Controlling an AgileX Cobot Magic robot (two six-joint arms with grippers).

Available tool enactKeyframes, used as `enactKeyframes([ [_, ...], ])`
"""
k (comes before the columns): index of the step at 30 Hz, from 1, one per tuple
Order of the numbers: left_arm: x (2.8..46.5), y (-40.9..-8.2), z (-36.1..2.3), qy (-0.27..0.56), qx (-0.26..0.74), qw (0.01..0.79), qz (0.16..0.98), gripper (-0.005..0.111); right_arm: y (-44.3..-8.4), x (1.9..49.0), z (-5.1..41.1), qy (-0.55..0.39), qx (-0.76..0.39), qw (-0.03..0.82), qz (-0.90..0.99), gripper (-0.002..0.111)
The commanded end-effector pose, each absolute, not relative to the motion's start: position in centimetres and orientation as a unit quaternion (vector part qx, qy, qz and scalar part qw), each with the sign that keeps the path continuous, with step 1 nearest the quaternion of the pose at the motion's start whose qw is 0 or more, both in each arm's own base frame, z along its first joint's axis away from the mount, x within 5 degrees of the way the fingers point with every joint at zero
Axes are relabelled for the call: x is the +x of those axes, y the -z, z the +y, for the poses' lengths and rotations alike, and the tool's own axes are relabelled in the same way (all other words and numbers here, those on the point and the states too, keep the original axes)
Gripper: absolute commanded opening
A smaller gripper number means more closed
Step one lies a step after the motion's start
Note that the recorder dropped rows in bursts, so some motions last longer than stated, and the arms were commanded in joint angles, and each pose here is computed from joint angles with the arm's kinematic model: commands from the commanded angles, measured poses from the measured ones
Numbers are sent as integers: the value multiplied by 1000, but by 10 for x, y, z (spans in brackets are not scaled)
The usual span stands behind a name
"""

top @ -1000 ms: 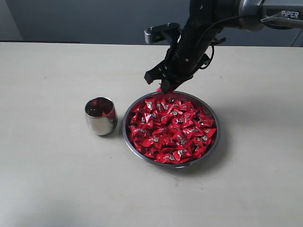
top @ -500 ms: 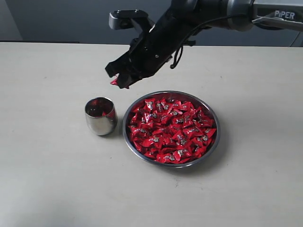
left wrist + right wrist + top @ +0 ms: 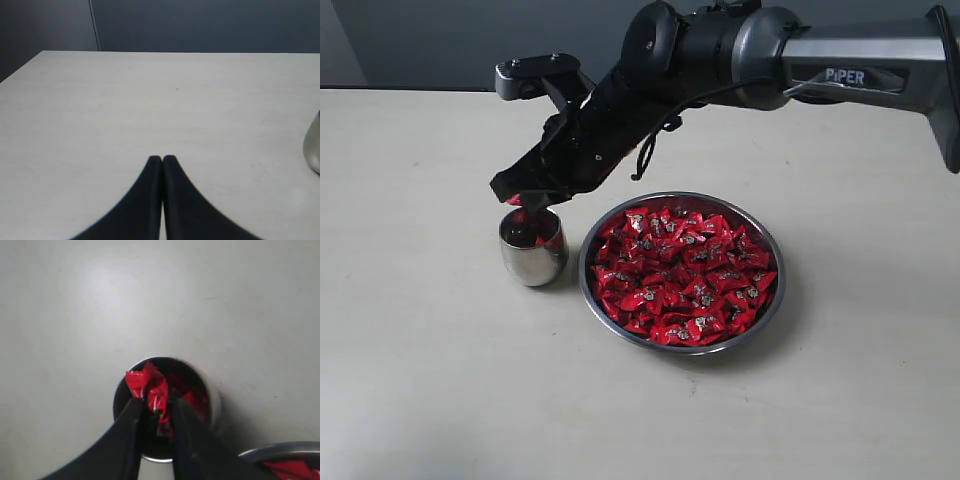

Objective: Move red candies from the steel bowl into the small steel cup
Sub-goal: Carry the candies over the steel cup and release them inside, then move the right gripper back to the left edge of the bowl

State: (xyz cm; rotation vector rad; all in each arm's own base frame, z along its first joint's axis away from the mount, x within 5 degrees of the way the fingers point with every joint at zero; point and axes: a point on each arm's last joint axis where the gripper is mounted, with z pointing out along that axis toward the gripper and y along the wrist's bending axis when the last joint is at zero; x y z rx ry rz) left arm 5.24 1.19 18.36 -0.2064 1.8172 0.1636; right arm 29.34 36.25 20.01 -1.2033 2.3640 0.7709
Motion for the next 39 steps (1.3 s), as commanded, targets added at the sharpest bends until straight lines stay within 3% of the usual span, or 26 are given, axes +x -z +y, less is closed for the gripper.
enactKeyframes([
  [1, 52, -183, 11, -69, -85, 611, 784, 0, -195, 295, 368, -274, -427, 199, 838, -1],
  [6, 52, -183, 11, -69, -85, 611, 784, 0, -191, 298, 373, -274, -432, 193, 837, 1],
  [10, 52, -183, 11, -69, -85, 611, 784, 0, -189, 298, 371, -266, -440, 187, 837, 30],
  [13, 52, -183, 11, -69, -85, 611, 784, 0, -189, 298, 371, -266, -440, 186, 838, 40],
  [19, 52, -183, 11, -69, -85, 611, 784, 0, -190, 297, 371, -267, -441, 181, 838, 39],
  [26, 52, -183, 11, -69, -85, 611, 784, 0, -221, 298, 362, -235, -456, 230, 827, 39],
  [31, 52, -183, 11, -69, -85, 611, 784, 0, -237, 306, 346, -153, -447, 266, 841, 39],
  [39, 52, -183, 11, -69, -85, 611, 784, 0, -231, 312, 327, -43, -442, 239, 863, 39],
])
